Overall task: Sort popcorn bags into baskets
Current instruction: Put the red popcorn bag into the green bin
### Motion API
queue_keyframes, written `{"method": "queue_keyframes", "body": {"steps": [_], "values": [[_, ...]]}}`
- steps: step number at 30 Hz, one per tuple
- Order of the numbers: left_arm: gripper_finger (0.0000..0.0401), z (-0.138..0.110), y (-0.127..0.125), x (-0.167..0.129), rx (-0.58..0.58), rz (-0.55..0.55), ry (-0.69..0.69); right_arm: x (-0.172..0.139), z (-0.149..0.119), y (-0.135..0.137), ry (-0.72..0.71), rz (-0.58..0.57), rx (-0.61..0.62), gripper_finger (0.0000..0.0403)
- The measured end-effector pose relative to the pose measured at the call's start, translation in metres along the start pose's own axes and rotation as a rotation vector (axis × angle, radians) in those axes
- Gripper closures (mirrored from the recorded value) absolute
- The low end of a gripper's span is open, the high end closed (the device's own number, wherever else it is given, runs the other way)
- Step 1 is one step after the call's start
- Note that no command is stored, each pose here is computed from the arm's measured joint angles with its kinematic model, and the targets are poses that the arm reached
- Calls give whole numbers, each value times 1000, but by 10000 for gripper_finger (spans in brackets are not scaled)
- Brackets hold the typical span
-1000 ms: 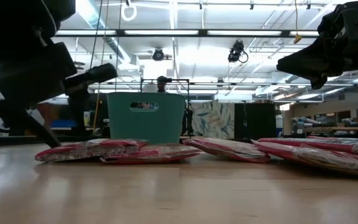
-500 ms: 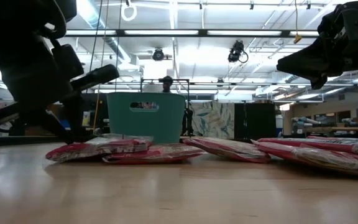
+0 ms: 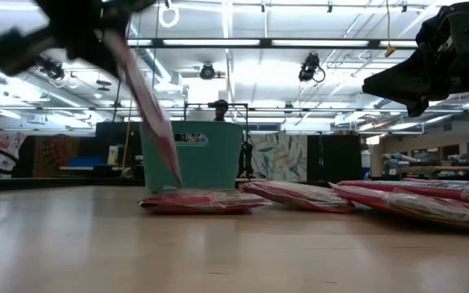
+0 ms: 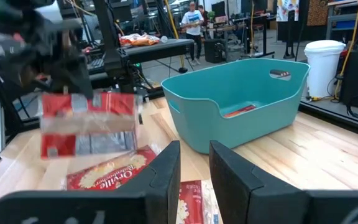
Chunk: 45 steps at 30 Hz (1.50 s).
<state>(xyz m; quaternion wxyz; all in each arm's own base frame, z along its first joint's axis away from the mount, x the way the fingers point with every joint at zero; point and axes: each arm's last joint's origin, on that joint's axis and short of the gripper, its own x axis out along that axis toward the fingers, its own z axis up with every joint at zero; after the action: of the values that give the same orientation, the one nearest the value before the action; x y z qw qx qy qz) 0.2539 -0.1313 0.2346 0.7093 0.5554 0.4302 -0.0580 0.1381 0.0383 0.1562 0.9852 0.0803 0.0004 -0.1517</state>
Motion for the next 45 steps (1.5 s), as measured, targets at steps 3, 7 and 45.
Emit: {"method": "queue_keyframes", "body": {"steps": [3, 7, 45], "values": [[399, -10, 19, -15, -27, 76, -18, 0, 0, 0, 2, 0, -1, 313], [400, -28, 42, -30, -88, 182, -24, 0, 0, 0, 2, 0, -2, 313], [401, -202, 142, 102, -332, 199, 200, 0, 0, 0, -1, 0, 1, 313]]}}
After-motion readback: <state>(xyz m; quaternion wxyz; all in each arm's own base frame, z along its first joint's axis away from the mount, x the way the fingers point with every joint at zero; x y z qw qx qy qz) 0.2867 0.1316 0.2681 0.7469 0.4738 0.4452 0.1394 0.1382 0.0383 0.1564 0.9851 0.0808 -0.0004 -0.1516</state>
